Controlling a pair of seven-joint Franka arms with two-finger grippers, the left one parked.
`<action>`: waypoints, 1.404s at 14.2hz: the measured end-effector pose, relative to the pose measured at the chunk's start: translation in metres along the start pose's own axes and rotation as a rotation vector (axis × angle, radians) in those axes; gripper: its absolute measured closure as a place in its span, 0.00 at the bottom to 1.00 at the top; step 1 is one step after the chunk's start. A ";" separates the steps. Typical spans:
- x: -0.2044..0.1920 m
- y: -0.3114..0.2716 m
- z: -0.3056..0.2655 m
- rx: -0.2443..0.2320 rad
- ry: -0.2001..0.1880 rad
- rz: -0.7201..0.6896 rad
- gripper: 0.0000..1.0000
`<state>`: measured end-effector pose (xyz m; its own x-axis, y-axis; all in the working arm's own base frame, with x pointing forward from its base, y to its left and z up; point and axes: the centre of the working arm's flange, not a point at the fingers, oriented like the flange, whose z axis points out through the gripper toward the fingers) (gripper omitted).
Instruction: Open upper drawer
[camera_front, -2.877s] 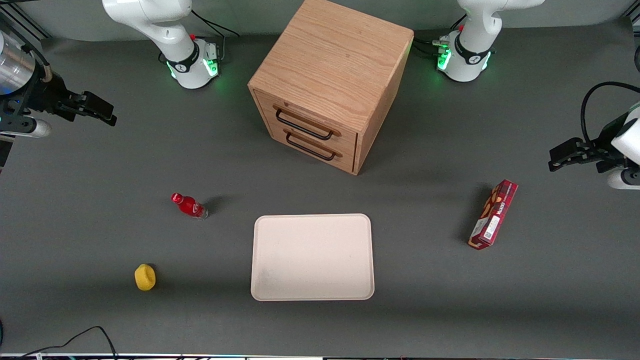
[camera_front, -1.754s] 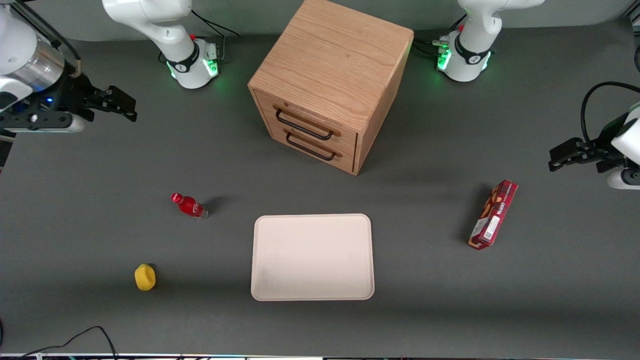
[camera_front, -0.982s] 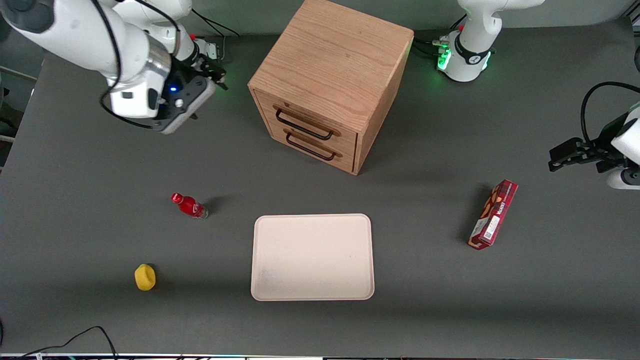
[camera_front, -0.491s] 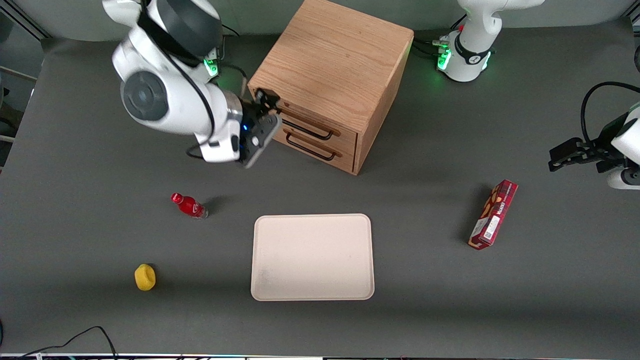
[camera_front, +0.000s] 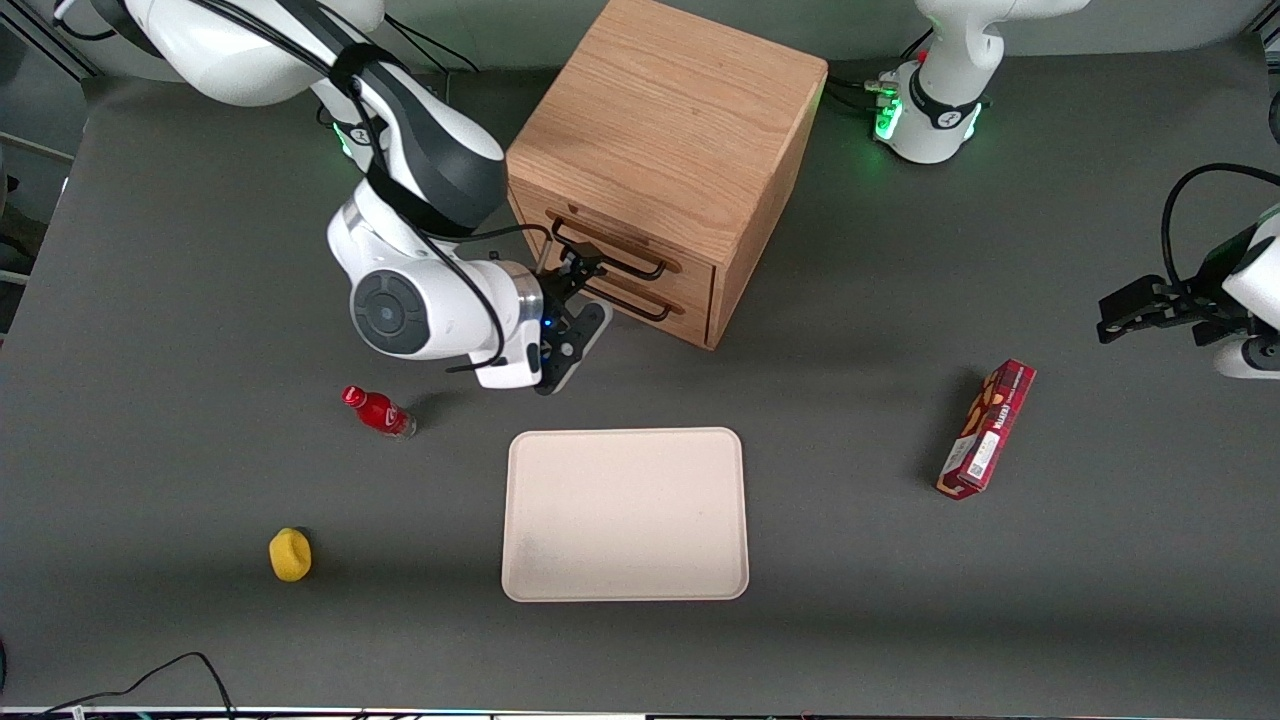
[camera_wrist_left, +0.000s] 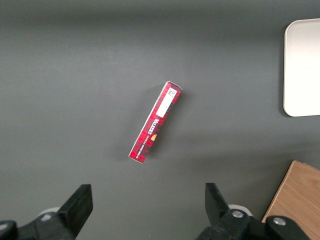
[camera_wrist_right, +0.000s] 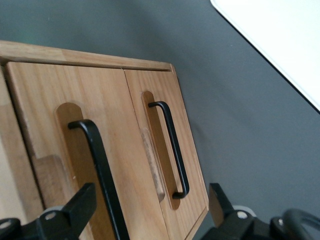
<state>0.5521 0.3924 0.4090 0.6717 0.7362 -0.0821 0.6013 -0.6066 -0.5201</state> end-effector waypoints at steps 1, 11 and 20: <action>0.003 -0.003 0.008 -0.003 -0.005 -0.011 0.00; 0.011 -0.025 0.032 -0.029 -0.043 -0.062 0.00; 0.016 -0.015 0.043 -0.045 -0.042 -0.065 0.00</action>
<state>0.5347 0.4262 0.3787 0.6125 0.7859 -0.0850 0.6627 -0.5692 -0.4866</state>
